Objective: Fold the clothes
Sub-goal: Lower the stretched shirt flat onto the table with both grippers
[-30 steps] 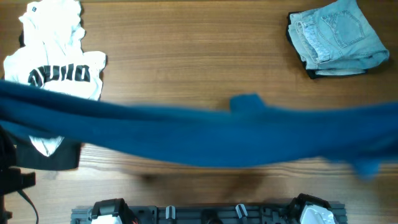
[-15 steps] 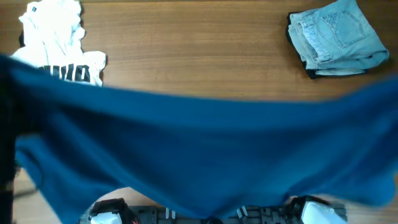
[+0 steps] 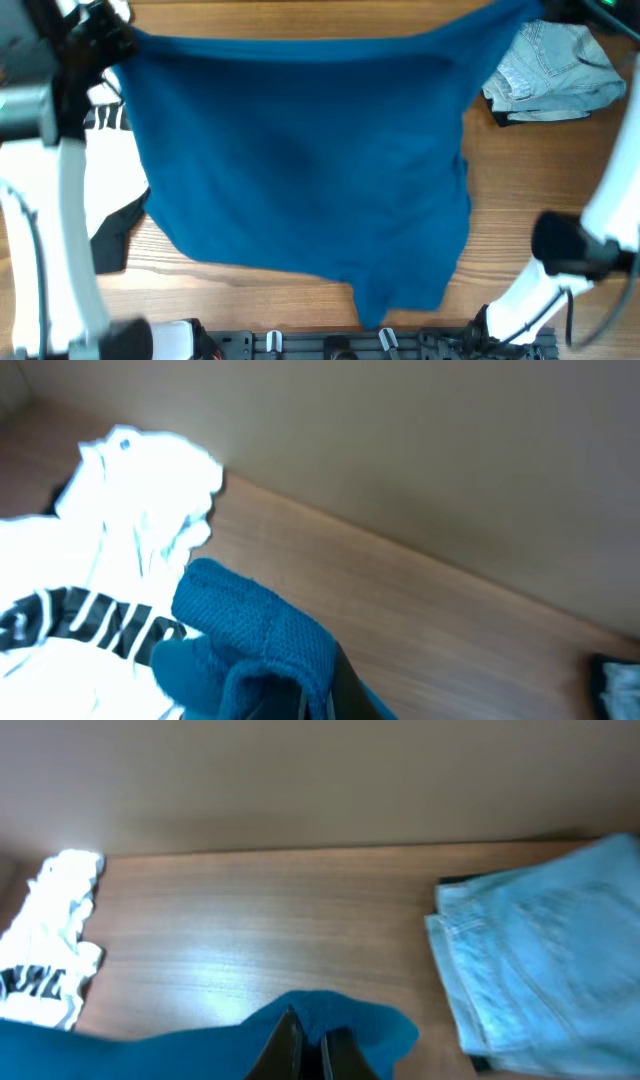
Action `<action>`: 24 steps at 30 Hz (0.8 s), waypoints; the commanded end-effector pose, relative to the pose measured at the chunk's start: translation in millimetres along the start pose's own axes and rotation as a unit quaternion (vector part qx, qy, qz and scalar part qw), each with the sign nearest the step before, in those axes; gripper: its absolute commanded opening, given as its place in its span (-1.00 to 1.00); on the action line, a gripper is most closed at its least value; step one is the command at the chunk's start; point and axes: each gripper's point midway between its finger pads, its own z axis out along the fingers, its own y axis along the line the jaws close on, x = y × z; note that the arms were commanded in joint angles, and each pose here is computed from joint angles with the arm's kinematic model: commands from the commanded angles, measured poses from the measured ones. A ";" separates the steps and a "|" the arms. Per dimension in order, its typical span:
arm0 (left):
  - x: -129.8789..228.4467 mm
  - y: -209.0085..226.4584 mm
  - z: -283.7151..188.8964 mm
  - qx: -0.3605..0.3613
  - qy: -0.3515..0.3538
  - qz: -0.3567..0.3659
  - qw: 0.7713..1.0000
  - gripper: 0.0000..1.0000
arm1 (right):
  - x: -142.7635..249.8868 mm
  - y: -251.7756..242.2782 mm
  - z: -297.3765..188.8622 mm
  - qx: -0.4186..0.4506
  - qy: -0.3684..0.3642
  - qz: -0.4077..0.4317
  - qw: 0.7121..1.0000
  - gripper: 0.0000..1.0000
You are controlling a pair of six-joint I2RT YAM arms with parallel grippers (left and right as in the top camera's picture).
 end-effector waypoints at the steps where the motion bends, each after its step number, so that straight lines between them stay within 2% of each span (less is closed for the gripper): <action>1: 13.4 12.5 68.7 -0.024 0.032 0.007 0.999 -0.92 | 3.5 -8.1 80.6 -0.001 0.026 -0.008 1.000 -0.92; 6: 34.2 21.7 154.6 -0.029 0.051 0.007 0.998 -0.92 | 11.7 -19.3 182.9 0.008 0.027 0.010 1.000 -0.92; 13: 56.9 32.2 244.2 -0.025 0.035 0.007 0.999 -0.92 | 39.8 -23.5 272.3 0.001 0.035 0.020 0.999 -0.92; 17: 62.4 34.7 266.6 -0.021 0.024 0.007 0.999 -0.89 | 46.2 -25.3 285.8 0.002 0.037 0.019 0.999 -0.92; 24: 49.9 31.3 252.6 -0.019 0.014 0.007 1.000 -0.92 | 49.0 -20.9 269.2 -0.003 0.056 0.027 0.998 -0.92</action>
